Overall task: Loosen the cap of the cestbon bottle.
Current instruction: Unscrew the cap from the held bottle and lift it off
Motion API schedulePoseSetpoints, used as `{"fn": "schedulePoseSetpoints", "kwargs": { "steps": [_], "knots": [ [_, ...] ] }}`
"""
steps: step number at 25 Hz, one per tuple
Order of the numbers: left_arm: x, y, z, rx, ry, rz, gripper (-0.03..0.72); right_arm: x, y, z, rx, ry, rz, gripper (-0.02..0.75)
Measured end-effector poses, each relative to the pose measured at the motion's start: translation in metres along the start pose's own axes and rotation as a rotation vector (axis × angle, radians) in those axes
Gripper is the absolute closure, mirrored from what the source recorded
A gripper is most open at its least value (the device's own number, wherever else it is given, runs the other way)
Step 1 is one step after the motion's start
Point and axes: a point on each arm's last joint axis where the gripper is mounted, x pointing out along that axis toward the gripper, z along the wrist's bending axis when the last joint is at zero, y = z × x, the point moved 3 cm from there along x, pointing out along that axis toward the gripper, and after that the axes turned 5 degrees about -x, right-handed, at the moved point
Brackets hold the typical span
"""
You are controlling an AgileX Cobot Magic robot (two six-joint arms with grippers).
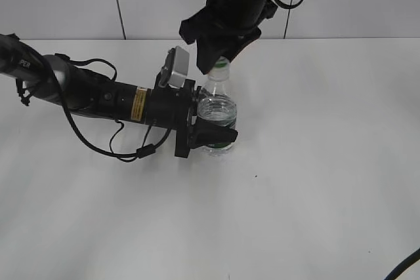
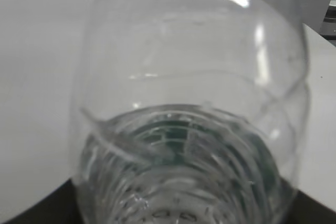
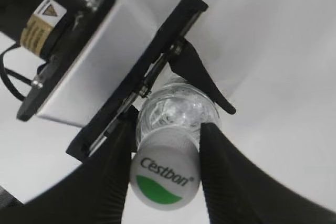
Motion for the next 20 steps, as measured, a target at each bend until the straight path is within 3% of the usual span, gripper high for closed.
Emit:
{"fn": "schedulePoseSetpoints", "kwargs": {
  "steps": [4, 20],
  "knots": [
    [0.0, 0.0004, -0.0003, 0.003, 0.003, 0.004, 0.286, 0.0, -0.0002, 0.0007, -0.201, -0.005, -0.002, 0.433],
    [-0.0009, -0.0011, -0.0008, 0.026, 0.014, 0.027, 0.286, 0.0001, -0.0003, 0.0032, -0.681, -0.018, -0.008, 0.434]
  ]
}}
